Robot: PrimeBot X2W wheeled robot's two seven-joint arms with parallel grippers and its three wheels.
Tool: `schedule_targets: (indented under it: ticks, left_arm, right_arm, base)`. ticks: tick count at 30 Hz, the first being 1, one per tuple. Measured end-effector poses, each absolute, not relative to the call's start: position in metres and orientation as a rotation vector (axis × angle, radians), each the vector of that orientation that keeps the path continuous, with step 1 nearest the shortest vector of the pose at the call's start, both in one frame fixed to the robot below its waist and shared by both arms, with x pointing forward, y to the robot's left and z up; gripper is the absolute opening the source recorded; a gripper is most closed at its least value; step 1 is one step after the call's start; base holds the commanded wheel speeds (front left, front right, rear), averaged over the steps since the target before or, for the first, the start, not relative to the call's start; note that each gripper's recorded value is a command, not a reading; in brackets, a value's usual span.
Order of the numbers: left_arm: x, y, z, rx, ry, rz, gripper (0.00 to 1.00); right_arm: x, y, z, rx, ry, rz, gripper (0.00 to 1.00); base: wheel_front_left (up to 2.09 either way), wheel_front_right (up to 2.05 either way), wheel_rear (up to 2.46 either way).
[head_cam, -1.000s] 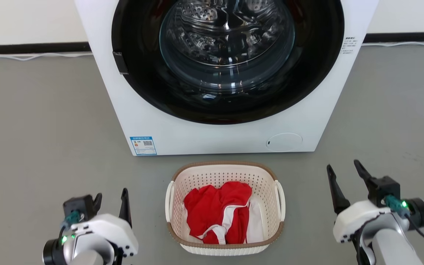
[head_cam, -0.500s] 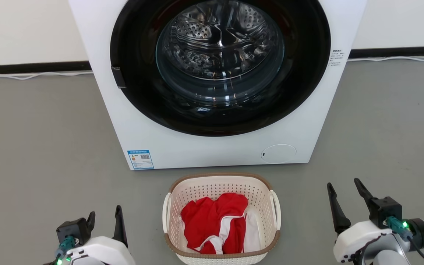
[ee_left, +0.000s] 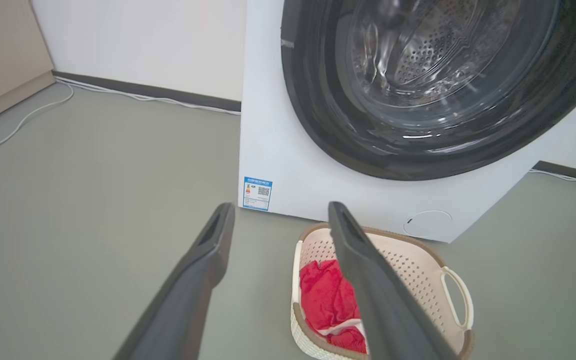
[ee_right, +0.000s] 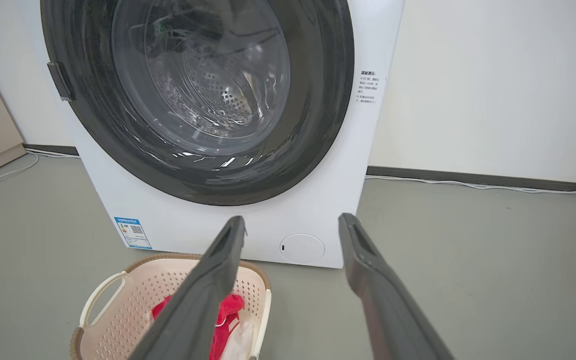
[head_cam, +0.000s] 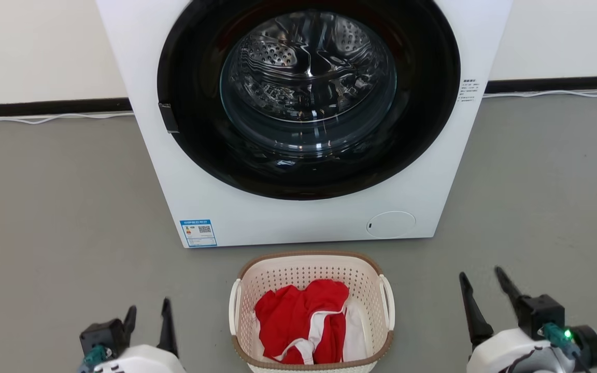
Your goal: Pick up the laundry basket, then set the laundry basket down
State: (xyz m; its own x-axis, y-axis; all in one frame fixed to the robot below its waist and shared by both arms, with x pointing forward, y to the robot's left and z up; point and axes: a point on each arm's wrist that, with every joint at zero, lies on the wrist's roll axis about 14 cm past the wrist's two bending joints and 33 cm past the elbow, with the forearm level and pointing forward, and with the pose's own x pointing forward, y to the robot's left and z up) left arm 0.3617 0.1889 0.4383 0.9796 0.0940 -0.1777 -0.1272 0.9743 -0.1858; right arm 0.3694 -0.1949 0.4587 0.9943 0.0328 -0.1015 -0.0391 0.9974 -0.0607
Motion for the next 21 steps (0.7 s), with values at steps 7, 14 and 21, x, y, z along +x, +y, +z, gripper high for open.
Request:
schedule_targets:
  ticks: [7,14,21]
  left_arm:
    - [0.343,0.186,0.411,-0.231,0.265,0.133,0.0]
    - [0.345,0.187,0.411,-0.309,0.275,0.144,0.0]
    - [0.346,0.188,0.411,-0.384,0.282,0.16,0.0]
  right_arm:
    - [0.353,-0.195,0.43,-0.017,0.196,0.019,0.0]
    - [0.355,-0.199,0.432,0.071,0.191,-0.011,0.0]
    - [0.356,-0.201,0.434,0.161,0.188,-0.037,0.0]
  base:
    - [0.0,0.0,0.0]
    - [0.0,0.0,0.0]
    - [0.0,0.0,0.0]
